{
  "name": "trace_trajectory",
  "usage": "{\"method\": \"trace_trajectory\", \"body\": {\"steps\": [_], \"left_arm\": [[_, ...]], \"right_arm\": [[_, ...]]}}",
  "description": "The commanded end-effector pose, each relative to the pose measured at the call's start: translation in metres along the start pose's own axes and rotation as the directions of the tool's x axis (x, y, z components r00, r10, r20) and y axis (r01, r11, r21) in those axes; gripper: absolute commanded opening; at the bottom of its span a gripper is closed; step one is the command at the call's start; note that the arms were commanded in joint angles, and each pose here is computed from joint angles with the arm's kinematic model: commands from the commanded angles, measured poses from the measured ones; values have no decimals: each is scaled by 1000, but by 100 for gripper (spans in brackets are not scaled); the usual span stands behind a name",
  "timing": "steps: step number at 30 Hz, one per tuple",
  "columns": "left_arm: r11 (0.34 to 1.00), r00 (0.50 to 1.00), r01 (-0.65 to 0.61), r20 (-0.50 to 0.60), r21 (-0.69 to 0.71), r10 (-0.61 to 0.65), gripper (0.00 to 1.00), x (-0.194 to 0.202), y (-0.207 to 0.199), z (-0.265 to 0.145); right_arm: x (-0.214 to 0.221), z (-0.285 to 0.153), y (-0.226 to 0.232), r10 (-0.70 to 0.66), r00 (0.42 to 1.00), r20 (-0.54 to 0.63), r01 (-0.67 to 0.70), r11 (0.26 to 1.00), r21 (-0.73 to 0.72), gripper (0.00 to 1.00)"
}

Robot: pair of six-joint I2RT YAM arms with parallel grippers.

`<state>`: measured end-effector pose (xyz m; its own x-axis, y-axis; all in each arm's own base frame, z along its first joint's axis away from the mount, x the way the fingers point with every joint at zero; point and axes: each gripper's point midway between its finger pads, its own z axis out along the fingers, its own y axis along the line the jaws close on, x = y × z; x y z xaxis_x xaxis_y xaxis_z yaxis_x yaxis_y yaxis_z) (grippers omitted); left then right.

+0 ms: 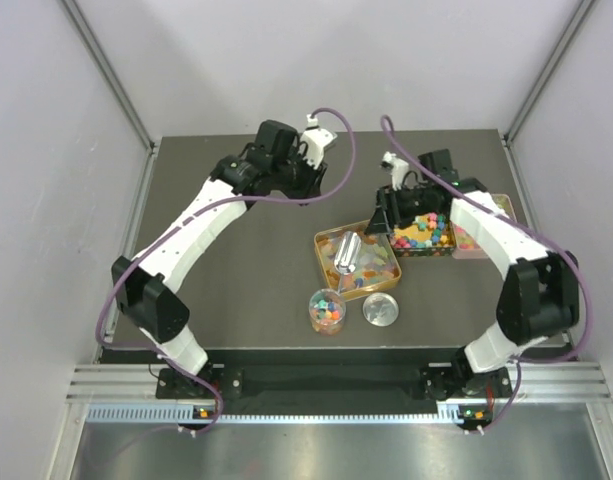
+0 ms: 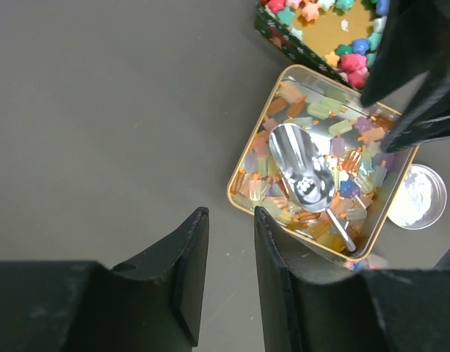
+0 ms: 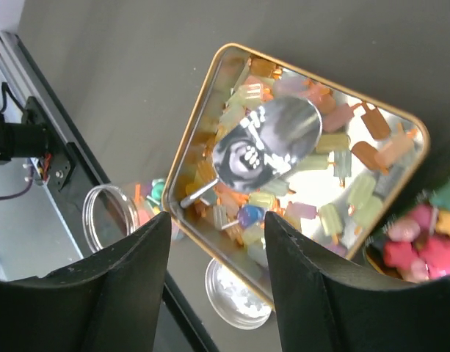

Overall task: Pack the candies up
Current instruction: Pick up the spatula from the storage box.

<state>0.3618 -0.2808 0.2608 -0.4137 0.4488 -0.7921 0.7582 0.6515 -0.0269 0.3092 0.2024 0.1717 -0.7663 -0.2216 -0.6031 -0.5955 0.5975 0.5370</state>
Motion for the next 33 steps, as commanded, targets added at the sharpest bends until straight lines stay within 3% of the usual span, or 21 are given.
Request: {"method": "trace_trajectory", "body": {"steps": [1, 4, 9, 24, 33], "left_arm": [[998, 995, 3, 100, -55, 3, 37, -17, 4, -36], [998, 994, 21, 106, -53, -15, 37, -14, 9, -42], [997, 993, 38, 118, -63, -30, 36, -17, 20, -44], [996, 994, 48, 105, -69, -40, 37, -14, 33, -38], [996, 995, 39, 90, -79, -31, 38, -9, 36, -36]], "right_arm": [[-27, 27, -16, -76, 997, -6, 77, 995, 63, 56], [-38, 38, -48, -96, 994, -43, 102, 982, 160, 58], [-38, 54, -72, -110, 988, -113, 129, 975, 180, 58], [-3, 89, -61, -168, 950, -262, 168, 986, -22, 54], [5, 104, -49, -191, 938, -288, 164, 980, -114, 49]]}}
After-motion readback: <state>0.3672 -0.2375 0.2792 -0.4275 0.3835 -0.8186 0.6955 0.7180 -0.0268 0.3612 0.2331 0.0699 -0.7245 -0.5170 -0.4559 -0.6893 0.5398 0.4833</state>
